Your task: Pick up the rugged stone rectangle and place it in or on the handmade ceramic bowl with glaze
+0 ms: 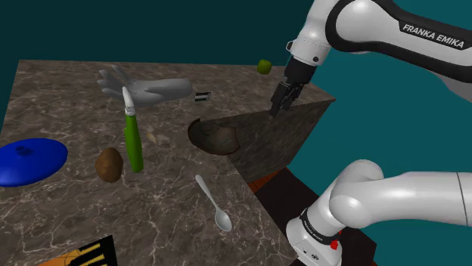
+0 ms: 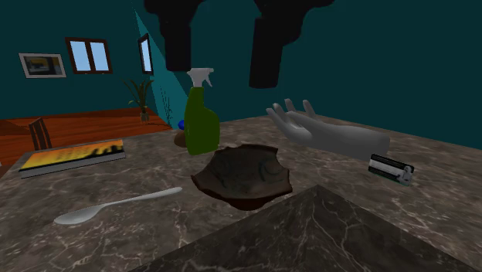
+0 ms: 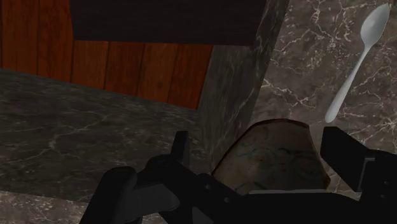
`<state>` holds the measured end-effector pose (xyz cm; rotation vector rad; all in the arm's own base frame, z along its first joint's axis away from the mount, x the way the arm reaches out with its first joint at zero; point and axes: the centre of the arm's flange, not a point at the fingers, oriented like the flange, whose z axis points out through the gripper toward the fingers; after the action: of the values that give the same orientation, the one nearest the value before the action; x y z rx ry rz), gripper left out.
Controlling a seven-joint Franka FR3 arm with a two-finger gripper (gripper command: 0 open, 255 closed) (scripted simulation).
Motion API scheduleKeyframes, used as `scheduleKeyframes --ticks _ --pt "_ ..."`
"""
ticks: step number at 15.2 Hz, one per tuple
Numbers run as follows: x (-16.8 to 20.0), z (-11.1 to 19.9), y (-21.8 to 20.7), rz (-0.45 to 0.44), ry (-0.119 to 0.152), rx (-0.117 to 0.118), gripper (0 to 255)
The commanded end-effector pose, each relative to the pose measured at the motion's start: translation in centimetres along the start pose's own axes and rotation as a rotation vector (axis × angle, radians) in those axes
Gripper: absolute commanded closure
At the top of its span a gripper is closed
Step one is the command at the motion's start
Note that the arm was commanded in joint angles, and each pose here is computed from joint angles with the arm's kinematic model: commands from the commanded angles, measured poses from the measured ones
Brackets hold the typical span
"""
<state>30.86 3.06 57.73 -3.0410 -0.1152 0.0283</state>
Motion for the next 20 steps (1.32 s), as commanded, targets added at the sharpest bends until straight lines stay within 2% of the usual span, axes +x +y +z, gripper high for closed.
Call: scheduleKeyframes --ticks 1,20 --pt "0.0 0.0 0.0 0.000 0.000 0.000 0" --pt "18.6 10.8 -14.6 -0.026 -0.026 -0.071 0"
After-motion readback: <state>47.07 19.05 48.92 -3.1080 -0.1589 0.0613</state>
